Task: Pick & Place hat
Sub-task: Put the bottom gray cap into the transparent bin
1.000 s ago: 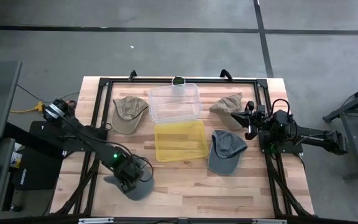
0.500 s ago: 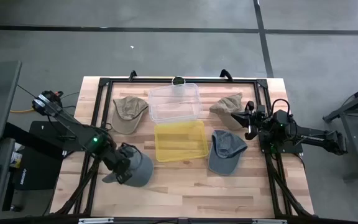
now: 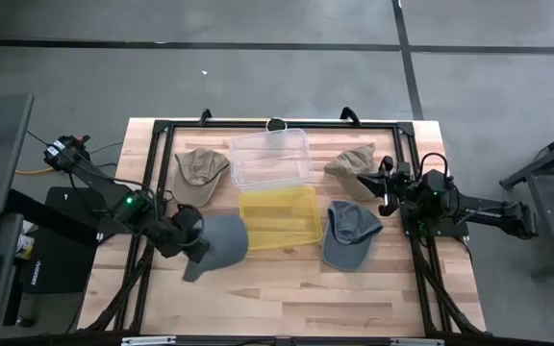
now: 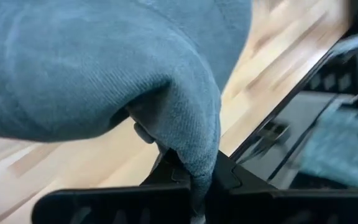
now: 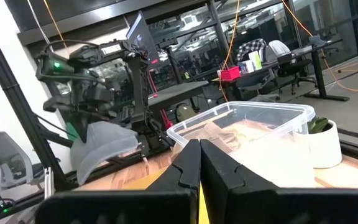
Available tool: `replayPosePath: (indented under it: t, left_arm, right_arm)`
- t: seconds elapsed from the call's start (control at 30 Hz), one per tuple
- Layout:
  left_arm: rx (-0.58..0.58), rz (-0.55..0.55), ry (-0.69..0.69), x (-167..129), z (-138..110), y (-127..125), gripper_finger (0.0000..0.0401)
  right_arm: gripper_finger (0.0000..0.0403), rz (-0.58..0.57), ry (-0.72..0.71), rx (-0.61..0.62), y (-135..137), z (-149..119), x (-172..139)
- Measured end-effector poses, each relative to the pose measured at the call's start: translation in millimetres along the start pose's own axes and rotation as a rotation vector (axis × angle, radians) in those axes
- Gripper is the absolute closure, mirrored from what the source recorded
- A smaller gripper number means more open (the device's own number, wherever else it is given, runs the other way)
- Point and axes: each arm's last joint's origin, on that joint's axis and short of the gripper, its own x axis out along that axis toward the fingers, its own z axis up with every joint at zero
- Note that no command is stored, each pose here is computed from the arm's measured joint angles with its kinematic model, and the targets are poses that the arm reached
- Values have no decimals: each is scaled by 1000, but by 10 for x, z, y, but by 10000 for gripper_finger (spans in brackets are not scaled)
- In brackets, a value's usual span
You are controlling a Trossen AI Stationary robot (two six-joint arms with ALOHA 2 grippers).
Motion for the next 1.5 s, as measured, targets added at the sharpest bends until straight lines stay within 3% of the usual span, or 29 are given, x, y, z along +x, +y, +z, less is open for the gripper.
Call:
replayPosePath:
  t: [0.3,0.5,0.87,1.27,1.5]
  left_arm:
    - [-65,-52,-146,-279,334,-234,401]
    - [-61,-14,-210,-409,568,-387,401]
    - [23,60,-182,-423,837,-632,401]
    - [108,123,-222,-312,1133,-751,401]
    - [191,197,-217,-404,1324,-720,401]
  right_arm:
    - [402,-1,4,0,-1,-4,0]
    - [402,-2,8,0,-2,-8,0]
    - [402,-3,8,0,-2,-7,0]
    - [402,-3,10,0,-3,-10,0]
    - [402,-3,10,0,-3,-10,0]
